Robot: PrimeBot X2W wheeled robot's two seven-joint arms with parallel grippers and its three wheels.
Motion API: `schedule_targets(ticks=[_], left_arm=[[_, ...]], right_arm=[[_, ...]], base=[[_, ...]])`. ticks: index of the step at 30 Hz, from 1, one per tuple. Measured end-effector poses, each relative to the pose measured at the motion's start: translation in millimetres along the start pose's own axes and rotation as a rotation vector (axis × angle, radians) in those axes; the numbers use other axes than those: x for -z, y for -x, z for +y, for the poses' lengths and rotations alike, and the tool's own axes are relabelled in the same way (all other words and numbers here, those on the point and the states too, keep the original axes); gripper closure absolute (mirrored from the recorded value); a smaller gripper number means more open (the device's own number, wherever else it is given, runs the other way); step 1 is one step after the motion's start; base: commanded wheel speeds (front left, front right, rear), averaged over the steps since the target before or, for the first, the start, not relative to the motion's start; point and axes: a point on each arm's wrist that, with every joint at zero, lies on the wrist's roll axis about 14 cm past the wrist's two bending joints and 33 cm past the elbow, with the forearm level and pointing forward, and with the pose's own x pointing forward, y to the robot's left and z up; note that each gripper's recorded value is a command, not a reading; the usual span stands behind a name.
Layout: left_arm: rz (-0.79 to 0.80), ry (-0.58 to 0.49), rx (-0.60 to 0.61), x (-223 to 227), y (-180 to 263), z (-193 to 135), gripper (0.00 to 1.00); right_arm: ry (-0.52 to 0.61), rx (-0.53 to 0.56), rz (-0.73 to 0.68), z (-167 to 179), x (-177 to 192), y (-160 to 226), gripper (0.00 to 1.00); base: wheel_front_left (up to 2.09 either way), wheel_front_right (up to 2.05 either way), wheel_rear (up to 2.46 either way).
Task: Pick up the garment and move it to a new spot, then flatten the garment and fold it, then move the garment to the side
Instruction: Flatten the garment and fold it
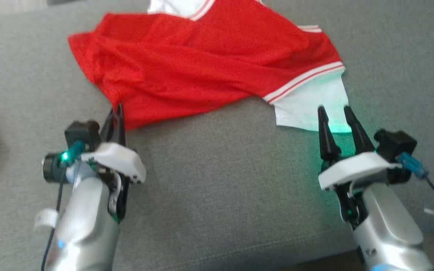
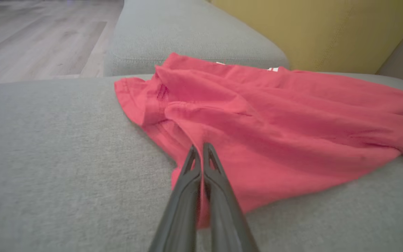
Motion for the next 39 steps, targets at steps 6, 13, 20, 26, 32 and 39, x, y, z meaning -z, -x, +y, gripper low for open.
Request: schedule_targets(ticks=[6, 13, 20, 26, 32, 39], left_arm=[[-0.079, -0.013, 0.019, -22.2, 37.3, -9.9, 1.0], [-0.101, -0.013, -0.031, -23.0, 81.4, -2.5, 1.0], [-0.005, -0.007, -0.095, 13.1, 111.3, 11.0, 0.81], [0.031, 0.016, -0.171, 24.9, 116.6, 28.2, 0.0], [-0.029, 0.063, -0.205, 7.0, 109.9, 33.9, 0.0], [-0.035, 0.084, -0.202, 5.8, 103.7, 31.9, 0.0]], right_arm=[[-0.001, -0.007, -0.004, 5.0, 0.2, 17.0, 0.0], [0.0, -0.046, -0.032, 19.8, -8.7, 25.7, 0.0], [0.008, -0.062, -0.025, 25.5, -4.4, 34.7, 0.0], [0.025, -0.061, -0.023, 24.2, -3.4, 37.1, 0.0], [0.037, -0.067, -0.038, 25.4, -7.5, 34.1, 0.0], [0.041, -0.067, -0.025, 24.8, -2.9, 30.0, 0.0]], base=[[0.0, 0.0, 0.0], [0.0, 0.0, 0.0], [0.0, 0.0, 0.0], [0.0, 0.0, 0.0], [0.0, 0.0, 0.0], [0.0, 0.0, 0.0]])
